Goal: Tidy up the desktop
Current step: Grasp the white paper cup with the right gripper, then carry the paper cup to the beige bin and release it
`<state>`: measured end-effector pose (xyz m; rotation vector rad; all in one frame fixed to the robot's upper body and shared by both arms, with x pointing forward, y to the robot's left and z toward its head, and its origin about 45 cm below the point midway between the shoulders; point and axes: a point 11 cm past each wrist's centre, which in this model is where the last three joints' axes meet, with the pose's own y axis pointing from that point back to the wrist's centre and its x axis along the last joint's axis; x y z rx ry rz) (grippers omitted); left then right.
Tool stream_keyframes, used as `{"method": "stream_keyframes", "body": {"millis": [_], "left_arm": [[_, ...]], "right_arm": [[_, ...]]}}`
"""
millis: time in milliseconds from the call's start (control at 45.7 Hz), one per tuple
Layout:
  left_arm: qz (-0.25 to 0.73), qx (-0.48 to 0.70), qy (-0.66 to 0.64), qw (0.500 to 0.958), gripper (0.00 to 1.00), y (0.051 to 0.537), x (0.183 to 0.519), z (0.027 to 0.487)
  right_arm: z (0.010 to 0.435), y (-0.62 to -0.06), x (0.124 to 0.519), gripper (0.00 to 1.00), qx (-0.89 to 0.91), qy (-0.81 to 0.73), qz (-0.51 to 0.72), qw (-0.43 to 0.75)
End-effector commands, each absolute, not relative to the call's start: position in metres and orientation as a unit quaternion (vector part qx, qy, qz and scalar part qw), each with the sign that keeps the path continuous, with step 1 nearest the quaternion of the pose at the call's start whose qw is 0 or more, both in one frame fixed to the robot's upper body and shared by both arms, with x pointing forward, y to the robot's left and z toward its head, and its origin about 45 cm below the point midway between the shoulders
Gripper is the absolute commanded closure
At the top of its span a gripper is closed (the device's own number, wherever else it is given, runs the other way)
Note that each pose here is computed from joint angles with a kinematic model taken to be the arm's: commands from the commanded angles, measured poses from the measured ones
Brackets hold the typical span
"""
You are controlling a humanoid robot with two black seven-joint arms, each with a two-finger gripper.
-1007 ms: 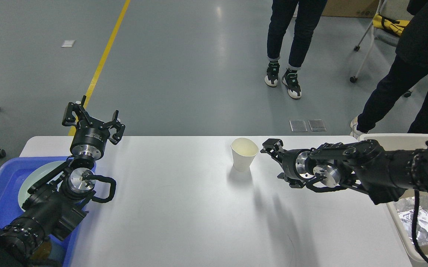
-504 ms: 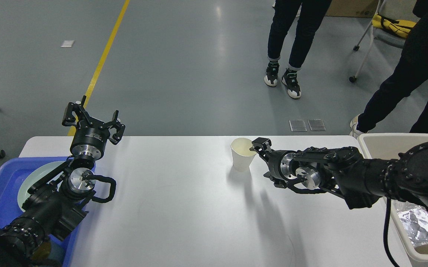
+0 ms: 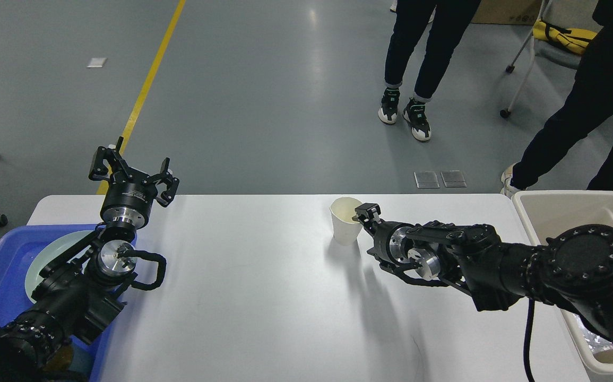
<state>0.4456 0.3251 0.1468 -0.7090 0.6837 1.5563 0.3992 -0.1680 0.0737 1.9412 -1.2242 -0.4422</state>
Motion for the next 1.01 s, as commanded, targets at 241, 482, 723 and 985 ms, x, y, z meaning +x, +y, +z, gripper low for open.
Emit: {"method": "stream_keyframes", "body": {"millis": [241,482,723,985], "left_arm": [[0.673,-0.306,0.296,0.605,0.02,0.325,0.446,0.147],[0.673,-0.306,0.296,0.605,0.02,0.325,0.446,0.147],[0.672,-0.306,0.296,0.605,0.02,0.325,0.446,0.147],[0.673,-0.306,0.296,0.605,0.02,0.325,0.446,0.147]], "right_arm": [[0.07,-0.168,0.397,1.0,0.758,-0.493,-0.185,0.384],[0.071,-0.17,0.382,1.0,0.762,-0.474,-0.202,0.392],[0.101,-0.215,0.361,1.0,0.776,-0.432,-0.198,0.416],[0.163,-0.302,0.335,1.0,0.789,-0.301,-0.022,0.535]]}}
